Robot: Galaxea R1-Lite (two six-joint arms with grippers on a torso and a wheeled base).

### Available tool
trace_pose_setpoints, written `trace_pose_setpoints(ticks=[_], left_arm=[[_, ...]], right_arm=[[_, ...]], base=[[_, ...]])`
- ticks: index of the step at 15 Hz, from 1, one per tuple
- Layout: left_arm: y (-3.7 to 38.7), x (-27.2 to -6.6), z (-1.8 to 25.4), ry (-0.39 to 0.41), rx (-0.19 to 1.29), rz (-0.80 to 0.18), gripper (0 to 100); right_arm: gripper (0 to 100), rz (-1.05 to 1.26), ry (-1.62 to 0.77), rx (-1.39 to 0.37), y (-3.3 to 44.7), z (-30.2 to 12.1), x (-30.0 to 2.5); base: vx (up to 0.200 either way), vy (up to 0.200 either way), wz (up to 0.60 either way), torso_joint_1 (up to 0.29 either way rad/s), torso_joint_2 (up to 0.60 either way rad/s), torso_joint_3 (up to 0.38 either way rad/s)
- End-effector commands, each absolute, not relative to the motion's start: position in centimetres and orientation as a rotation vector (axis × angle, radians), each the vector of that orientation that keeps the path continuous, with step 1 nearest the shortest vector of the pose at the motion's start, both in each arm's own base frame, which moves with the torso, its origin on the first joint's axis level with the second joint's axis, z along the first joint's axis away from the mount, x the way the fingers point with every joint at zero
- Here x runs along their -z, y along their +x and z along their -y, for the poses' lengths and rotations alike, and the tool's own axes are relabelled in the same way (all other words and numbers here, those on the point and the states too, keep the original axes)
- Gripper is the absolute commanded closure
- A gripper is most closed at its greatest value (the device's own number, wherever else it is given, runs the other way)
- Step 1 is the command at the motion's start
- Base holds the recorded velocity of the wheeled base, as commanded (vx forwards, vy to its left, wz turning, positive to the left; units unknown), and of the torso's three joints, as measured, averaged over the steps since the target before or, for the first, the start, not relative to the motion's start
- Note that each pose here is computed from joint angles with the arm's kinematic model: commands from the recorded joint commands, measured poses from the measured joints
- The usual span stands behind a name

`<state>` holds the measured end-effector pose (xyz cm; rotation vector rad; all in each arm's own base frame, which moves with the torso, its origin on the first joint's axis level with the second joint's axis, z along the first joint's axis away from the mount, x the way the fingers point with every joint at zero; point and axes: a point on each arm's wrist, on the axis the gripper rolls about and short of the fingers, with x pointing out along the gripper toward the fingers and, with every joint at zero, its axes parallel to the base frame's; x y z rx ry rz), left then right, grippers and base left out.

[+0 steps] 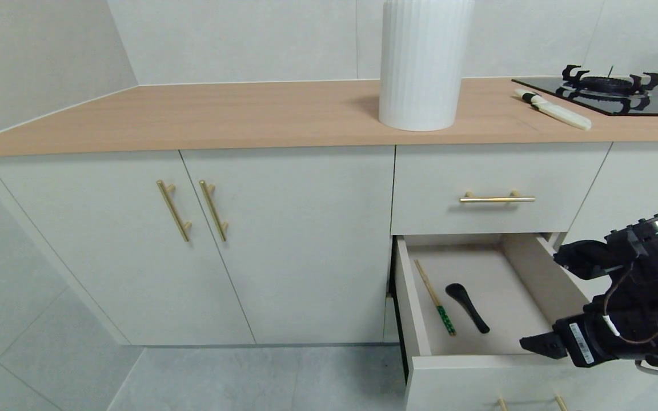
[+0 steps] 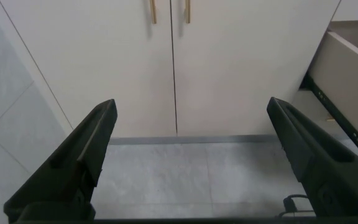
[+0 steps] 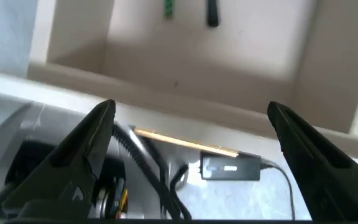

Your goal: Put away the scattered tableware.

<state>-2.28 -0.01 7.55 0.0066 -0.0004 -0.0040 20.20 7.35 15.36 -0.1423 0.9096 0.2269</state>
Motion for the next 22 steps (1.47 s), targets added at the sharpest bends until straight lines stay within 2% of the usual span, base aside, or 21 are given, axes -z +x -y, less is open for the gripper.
trace_pose_setpoints(ticks=[1,11,16,22], left_arm=[[-2.3,-7.5,0.0,0.006,0.003,0.000,0],[-2.3,-7.5,0.0,0.006,0.003,0.000,0],[-2.3,-7.5,0.0,0.006,0.005,0.000,0],[-2.3,-7.5,0.0,0.006,0.003,0.000,0]], right_arm=[[0,-0.910,-0.166,-0.257,19.5,-7.6,-15.6],[0,-1.182,-0.406,-0.454,15.9,-9.2,-13.9],[0,-1.310,-0.414,-0.406,17.8,-10.0,-11.4],[0,-1.324,-0.262,-0.214,20.3,-10.2,-11.4]], base=[[0.000,0.000,0.00,0.000,0.00,0.000],[0.000,0.000,0.00,0.000,0.00,0.000],[0.000,0.000,0.00,0.000,0.00,0.000],[0.000,0.000,0.00,0.000,0.00,0.000]])
